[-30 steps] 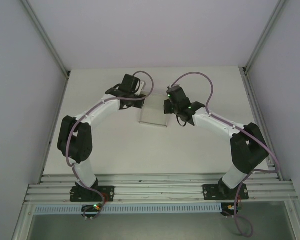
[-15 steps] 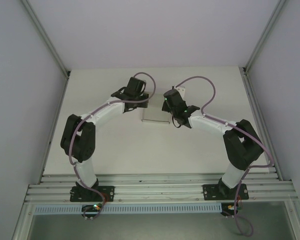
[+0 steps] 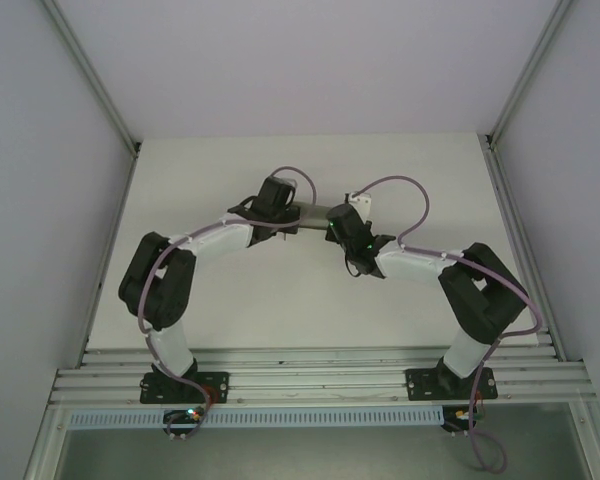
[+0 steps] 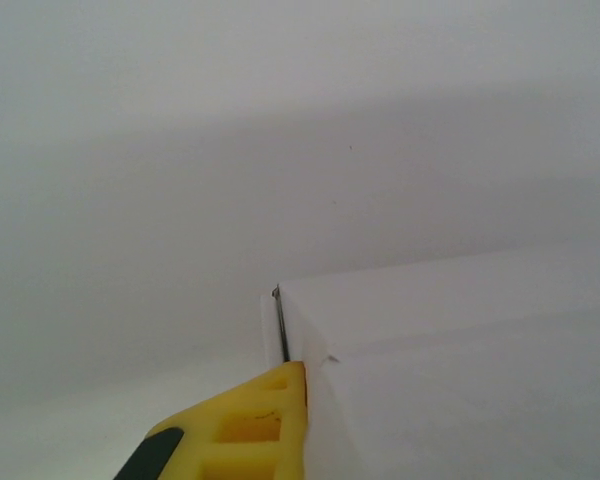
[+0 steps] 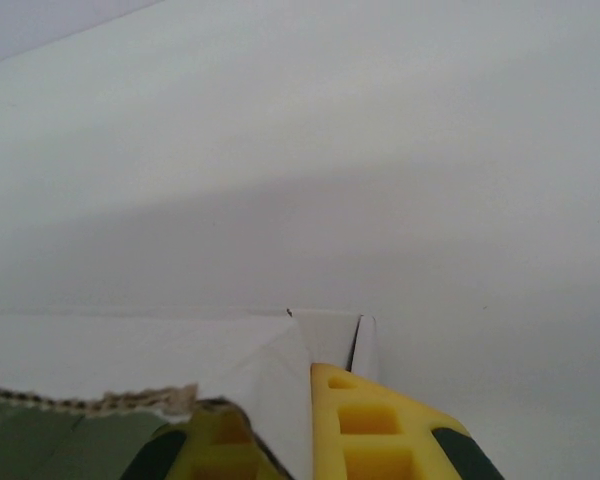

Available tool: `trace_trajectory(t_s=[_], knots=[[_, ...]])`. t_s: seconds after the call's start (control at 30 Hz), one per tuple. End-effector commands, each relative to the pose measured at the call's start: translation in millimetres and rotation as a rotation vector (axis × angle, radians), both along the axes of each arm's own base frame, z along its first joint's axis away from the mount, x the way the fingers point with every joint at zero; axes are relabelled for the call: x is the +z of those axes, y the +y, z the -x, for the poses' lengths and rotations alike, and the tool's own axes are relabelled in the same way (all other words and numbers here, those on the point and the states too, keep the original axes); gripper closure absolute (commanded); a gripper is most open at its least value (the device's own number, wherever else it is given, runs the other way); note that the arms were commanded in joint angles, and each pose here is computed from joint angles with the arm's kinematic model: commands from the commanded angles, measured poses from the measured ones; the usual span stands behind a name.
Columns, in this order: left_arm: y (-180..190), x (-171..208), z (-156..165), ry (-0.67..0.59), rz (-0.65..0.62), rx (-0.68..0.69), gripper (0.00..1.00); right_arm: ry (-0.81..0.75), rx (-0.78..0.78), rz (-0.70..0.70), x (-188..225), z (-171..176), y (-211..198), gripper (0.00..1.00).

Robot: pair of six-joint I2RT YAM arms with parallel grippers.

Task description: Assemble paper box

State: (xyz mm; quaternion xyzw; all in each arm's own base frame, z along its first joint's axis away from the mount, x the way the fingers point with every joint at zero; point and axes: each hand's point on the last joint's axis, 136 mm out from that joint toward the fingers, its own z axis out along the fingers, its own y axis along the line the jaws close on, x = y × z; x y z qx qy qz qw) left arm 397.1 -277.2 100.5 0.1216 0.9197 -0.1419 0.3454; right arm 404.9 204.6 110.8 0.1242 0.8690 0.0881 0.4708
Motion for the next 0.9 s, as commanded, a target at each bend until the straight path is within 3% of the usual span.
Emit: trace_trajectory(t_s=[0.0,0.17,0.53,0.77,0.87], knots=[[-5.7,3.7,17.3,-0.003,0.047,-0.049,0.89,0.009,-0.014,0.049,-9.0,16.2,-3.7,0.97],[-4.1,19.3,31.1,-0.038,0.066,-0.074,0.78,0.013,-0.012,0.091,-11.5,26.6,-5.6,0.94],[1.7,31.9,61.5,-0.038,0.081,-0.085,0.26,-0.014,-0.037,0.123,-2.6,48.8,-2.8,0.84],[10.3,33.4,72.1,-0.031,0.068,-0.076,0.17,-0.025,-0.02,0.13,6.1,57.6,-1.1,0.69],[12.4,43.0,77.7,-0.049,0.085,-0.076,0.07,-0.018,-0.005,0.143,7.4,63.3,-0.2,0.63]])
